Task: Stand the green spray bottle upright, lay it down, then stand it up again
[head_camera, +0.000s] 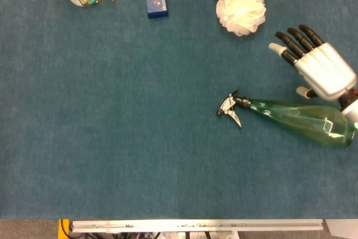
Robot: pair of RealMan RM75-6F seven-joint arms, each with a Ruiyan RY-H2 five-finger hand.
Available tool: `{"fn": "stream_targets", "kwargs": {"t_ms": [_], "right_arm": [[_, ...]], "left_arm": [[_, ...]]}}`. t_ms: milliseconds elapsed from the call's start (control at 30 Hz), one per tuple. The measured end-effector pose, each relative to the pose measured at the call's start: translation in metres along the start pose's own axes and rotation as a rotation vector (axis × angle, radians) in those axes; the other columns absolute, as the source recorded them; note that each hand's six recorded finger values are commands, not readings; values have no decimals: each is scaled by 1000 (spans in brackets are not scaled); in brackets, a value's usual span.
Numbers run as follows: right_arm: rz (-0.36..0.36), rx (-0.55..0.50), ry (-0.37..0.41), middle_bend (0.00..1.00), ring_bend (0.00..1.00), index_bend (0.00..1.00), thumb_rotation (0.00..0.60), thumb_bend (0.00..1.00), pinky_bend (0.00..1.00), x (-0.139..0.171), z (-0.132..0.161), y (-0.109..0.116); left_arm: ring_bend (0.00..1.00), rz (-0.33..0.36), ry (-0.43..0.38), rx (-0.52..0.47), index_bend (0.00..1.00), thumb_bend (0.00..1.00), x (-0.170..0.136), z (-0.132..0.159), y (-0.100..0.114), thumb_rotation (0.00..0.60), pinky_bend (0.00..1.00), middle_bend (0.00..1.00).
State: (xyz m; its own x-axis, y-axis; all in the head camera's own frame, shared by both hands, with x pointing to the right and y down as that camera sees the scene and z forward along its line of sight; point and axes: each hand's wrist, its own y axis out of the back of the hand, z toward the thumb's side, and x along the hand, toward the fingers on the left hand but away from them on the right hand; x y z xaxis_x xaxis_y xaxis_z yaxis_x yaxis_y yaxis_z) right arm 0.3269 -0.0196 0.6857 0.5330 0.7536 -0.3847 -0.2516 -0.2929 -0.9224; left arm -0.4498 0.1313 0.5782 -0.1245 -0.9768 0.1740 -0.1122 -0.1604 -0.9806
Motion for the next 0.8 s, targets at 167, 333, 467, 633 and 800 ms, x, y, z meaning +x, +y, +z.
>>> {"fn": "stream_targets", "kwargs": {"t_ms": [167, 333, 467, 633, 800], "right_arm": [[-12, -37, 27, 70, 20, 143, 600, 0, 84, 19, 10, 13], [23, -54, 83, 70, 20, 144, 600, 0, 84, 40, 23, 13], [55, -58, 113, 70, 20, 144, 600, 0, 84, 51, 31, 6], [96, -51, 134, 70, 20, 144, 600, 0, 84, 63, 35, -6], [132, -41, 144, 70, 14, 144, 600, 0, 84, 74, 37, -18]], "left_arm": [[391, 1, 3, -1, 336, 128, 0, -1, 0, 600, 698, 349], [391, 2, 2, -3, 336, 128, 0, -1, 0, 600, 698, 349], [391, 3, 3, -6, 336, 128, 1, -1, 1, 600, 698, 349], [391, 2, 4, -6, 336, 128, 1, -1, 1, 600, 698, 349], [391, 2, 3, -3, 336, 128, 2, -1, 1, 600, 698, 349]]}}
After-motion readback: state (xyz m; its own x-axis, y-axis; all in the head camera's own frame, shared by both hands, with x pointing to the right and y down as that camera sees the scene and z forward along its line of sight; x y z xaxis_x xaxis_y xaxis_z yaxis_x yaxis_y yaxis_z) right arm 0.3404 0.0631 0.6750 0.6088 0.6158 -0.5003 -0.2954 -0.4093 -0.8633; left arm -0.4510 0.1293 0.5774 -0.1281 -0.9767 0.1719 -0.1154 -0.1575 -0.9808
